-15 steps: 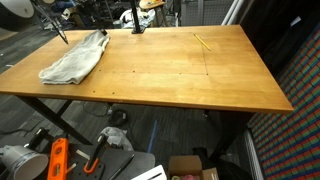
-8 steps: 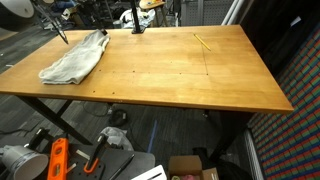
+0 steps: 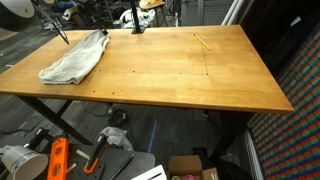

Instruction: Fold the cloth in half

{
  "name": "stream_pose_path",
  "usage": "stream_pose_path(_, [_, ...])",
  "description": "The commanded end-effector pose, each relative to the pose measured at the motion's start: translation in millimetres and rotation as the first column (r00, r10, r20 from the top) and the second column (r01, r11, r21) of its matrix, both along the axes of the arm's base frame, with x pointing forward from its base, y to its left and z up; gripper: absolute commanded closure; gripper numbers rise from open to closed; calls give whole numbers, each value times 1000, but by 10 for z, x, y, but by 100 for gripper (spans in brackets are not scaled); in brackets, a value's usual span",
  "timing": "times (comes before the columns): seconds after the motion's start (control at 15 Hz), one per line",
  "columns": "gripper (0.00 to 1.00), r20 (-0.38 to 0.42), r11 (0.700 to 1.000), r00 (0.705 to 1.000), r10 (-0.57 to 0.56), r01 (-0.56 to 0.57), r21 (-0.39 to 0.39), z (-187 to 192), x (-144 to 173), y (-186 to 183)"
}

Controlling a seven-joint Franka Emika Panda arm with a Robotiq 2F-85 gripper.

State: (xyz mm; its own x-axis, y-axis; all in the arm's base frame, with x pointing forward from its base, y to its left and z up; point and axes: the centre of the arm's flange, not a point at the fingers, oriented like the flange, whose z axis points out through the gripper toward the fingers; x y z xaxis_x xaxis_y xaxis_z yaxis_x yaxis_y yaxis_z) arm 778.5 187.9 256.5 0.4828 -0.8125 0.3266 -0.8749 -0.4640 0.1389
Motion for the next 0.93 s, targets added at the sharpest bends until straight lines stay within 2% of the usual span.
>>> stream_pose_path(0.0, [98, -1, 1000, 1000, -9, 9, 1, -5, 3, -15])
stream_pose_path(0.13, [95, -8, 1000, 1000, -1, 1, -2, -49, -7, -3])
stream_pose_path(0.87, [95, -9, 1000, 1000, -1, 1, -3, -60, -8, -4])
